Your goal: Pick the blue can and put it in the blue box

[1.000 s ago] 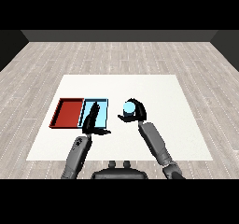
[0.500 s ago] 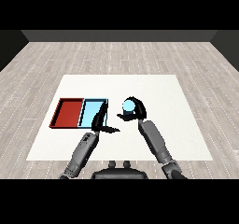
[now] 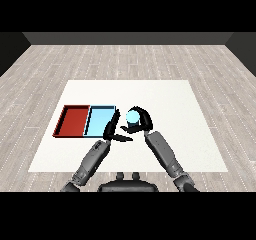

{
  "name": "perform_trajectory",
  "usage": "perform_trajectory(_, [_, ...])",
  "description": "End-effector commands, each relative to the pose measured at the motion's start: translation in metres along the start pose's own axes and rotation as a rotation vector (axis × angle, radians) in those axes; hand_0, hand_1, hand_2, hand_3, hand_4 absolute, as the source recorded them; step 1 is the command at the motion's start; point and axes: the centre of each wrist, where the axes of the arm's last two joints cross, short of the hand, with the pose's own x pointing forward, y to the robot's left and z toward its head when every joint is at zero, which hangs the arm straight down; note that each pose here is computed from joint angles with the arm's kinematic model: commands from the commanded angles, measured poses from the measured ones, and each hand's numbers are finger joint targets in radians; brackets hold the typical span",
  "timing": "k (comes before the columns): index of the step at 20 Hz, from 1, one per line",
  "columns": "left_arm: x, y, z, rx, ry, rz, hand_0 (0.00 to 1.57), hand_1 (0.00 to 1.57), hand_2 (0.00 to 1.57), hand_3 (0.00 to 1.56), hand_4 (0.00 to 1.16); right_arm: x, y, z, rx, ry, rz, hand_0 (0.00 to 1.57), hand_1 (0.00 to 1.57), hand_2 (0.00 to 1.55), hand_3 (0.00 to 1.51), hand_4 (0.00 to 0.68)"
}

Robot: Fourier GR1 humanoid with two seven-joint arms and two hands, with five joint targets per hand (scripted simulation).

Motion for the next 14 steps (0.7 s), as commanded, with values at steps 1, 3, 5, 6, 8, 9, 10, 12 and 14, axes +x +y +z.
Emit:
perform_trajectory(1, [-0.006,-0.015,-0.0037,-0.012,0.032,-0.006,0.0,0.0,0.0,0.0,0.0,0.014,0.022,-0.008,0.021,0.001,-0.005,1.4,1.4,1.44,1.4,0.679])
perform_trajectory(3, [-0.003,-0.005,-0.0048,-0.015,0.023,0.001,0.0,0.0,0.0,0.0,0.0,0.02,0.025,0.003,0.024,-0.019,-0.01,1.39,1.39,1.45,1.41,0.68])
perform_trajectory(5, [-0.015,-0.024,-0.0084,-0.028,0.021,-0.024,0.0,0.0,0.0,0.0,0.0,0.021,0.012,-0.011,0.022,-0.016,-0.032,1.4,1.4,1.46,1.42,0.681])
perform_trajectory(6, [0.009,-0.026,-0.0119,-0.019,0.036,0.009,0.0,0.0,0.0,0.0,0.0,0.002,0.007,0.005,0.027,-0.01,-0.037,1.4,1.4,1.45,1.41,0.677])
perform_trajectory(8, [-0.012,-0.011,-0.0236,-0.011,0.025,0.015,0.0,0.0,0.0,0.0,0.0,0.014,0.012,0.001,0.056,-0.008,-0.011,1.39,1.39,1.44,1.4,0.659])
perform_trajectory(9, [-0.008,-0.019,-0.009,-0.039,0.021,0.008,0.0,0.0,0.0,0.0,0.0,0.004,0.021,0.005,0.043,-0.009,-0.01,1.39,1.39,1.44,1.4,0.656])
perform_trajectory(10, [-0.018,-0.009,-0.0068,-0.043,0.031,0.021,0.0,0.0,0.0,0.0,0.0,-0.01,0.0,0.006,0.051,-0.028,-0.007,1.4,1.4,1.43,1.4,0.657])
perform_trajectory(12, [-0.003,-0.017,-0.0295,-0.033,0.005,0.014,0.0,0.0,0.0,0.0,0.0,-0.003,0.022,0.009,0.048,-0.034,-0.008,1.39,1.39,1.43,1.39,0.651])
perform_trajectory(14, [-0.02,-0.016,-0.0088,-0.034,0.011,-0.009,0.0,0.0,0.0,0.0,0.0,0.005,0.018,-0.01,0.075,-0.034,-0.004,1.41,1.41,1.43,1.39,0.651])
